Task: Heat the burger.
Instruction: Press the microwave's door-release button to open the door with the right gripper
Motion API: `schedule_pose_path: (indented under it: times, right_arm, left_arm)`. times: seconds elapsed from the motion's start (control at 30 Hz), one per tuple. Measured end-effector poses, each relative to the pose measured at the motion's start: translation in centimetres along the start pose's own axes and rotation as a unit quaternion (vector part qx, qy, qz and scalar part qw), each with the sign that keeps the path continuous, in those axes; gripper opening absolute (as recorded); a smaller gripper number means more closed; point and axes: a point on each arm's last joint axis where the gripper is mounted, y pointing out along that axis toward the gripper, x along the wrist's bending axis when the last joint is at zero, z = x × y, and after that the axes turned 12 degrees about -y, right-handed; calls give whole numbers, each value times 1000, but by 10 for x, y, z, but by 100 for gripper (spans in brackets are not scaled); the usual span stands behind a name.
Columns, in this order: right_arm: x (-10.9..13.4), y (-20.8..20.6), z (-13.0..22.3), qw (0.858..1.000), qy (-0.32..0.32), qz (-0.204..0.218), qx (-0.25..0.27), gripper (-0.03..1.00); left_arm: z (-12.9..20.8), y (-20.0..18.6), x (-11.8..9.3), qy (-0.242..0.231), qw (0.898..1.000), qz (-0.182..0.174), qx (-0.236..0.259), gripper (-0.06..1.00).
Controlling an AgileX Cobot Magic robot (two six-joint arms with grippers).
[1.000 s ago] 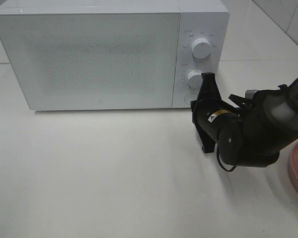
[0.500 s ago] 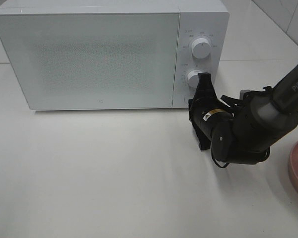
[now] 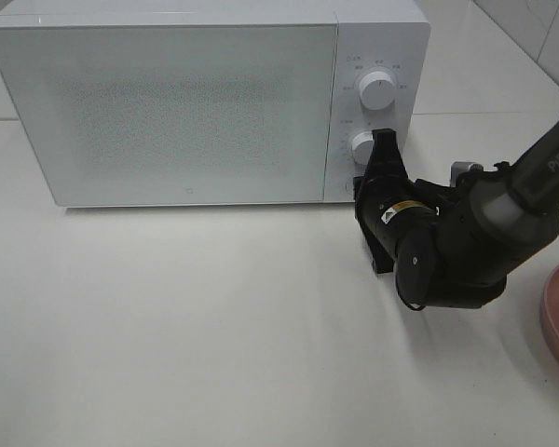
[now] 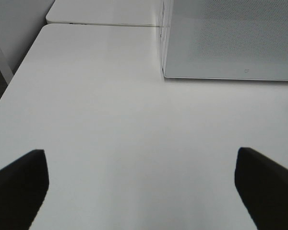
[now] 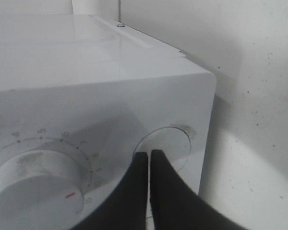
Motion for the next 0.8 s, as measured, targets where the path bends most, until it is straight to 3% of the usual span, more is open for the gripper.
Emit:
schedule_pose_path:
  times: [0.23, 0.8]
  right_arm:
    - [5, 2, 1, 1000, 1, -13, -1, 1]
    - [-3, 9, 3, 1000, 12, 12, -7, 1]
  left_arm:
    - [0, 0, 0, 0, 1000, 0, 0, 97]
    - [0, 0, 0, 0, 1000, 0, 0, 97]
